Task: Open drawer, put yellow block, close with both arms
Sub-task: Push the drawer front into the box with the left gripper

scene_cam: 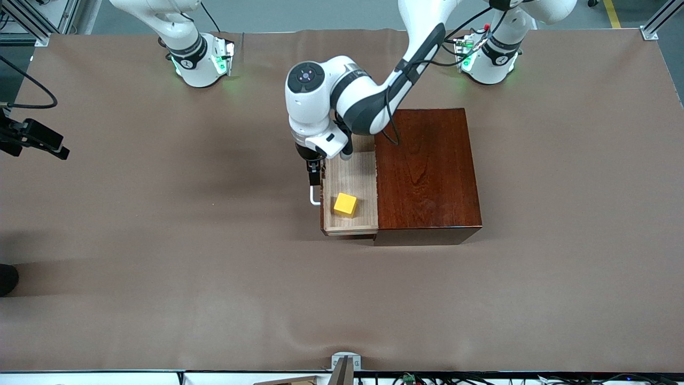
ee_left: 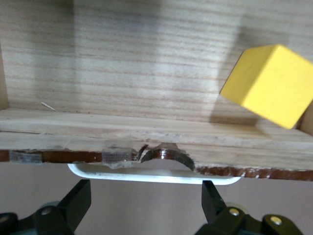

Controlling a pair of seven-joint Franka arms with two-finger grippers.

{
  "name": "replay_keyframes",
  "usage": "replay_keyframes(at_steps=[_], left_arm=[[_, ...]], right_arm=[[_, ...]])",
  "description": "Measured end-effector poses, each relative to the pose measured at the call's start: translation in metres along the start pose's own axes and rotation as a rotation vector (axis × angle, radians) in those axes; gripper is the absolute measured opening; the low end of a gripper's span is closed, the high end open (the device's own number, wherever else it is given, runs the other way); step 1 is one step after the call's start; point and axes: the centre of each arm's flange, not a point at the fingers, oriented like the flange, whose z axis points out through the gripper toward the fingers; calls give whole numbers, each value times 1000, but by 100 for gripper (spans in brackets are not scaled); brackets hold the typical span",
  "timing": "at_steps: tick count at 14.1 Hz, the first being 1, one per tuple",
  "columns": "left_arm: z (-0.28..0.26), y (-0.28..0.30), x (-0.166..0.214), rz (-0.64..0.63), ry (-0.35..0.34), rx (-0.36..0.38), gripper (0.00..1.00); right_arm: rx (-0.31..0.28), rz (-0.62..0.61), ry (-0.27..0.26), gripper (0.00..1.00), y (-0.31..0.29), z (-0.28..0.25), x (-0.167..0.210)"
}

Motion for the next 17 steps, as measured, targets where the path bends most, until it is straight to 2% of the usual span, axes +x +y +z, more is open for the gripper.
replay_keyframes(at_steps=[9, 17], left_arm=[[10, 14, 9, 42, -5, 17, 100], [7, 22, 13, 29, -9, 23, 100]], right_arm=[[0, 0, 0, 100, 0, 0, 0], [0, 0, 0, 100, 0, 0, 0]])
